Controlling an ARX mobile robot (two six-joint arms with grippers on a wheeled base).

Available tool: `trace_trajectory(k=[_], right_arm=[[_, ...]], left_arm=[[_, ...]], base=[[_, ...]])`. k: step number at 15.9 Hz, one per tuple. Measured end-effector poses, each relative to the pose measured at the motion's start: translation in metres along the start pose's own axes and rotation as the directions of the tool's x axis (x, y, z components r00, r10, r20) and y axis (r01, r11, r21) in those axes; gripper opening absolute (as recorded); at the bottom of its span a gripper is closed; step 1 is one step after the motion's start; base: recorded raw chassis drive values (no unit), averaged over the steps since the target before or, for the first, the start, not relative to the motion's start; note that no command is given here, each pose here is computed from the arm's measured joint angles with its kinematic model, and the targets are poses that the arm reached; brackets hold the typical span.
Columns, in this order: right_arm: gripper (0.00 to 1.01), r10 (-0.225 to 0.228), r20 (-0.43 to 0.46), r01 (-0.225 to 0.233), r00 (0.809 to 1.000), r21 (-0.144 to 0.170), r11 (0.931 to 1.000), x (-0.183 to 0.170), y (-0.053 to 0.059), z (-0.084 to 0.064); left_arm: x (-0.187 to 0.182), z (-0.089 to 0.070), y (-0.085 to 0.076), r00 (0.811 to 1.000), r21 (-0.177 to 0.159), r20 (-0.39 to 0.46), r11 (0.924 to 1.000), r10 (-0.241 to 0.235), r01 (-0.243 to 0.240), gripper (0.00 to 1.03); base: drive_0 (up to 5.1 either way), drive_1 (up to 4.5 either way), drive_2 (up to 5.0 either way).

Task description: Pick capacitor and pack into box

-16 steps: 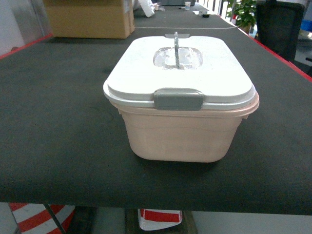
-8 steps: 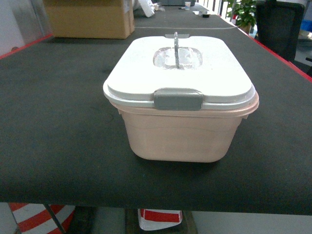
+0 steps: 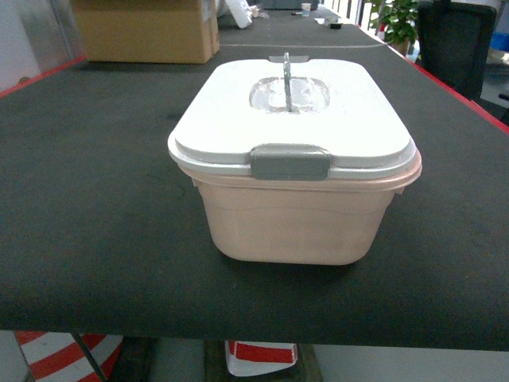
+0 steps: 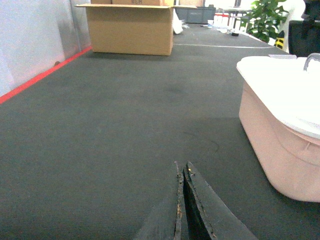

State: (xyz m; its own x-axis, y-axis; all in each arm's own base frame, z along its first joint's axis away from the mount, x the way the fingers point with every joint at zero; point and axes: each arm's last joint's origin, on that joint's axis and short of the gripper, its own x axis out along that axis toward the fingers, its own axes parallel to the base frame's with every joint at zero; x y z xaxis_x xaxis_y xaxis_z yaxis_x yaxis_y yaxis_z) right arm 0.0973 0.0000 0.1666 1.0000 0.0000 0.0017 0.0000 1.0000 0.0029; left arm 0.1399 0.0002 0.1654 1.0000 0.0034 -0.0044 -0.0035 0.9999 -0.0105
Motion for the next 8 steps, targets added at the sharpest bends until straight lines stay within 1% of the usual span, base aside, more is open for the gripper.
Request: trace_trajectory(k=[5,8], right_arm=[[0.98,0.0,0.0,0.0,1.0,0.0,1.0,0.0,0.0,0.0],[0.98,0.0,0.0,0.0,1.0,0.0,1.0,0.0,0.0,0.0]], left_arm=[[-0.014,0.005,0.0,1.0,0.0,0.018,1.0,-0.001,0.001,0.02],[-0.019,0.005,0.0,1.0,0.0,0.016,1.0,-0.001,0.001,0.02]], base=[[0.0,0.0,0.0],[0.0,0.0,0.0]])
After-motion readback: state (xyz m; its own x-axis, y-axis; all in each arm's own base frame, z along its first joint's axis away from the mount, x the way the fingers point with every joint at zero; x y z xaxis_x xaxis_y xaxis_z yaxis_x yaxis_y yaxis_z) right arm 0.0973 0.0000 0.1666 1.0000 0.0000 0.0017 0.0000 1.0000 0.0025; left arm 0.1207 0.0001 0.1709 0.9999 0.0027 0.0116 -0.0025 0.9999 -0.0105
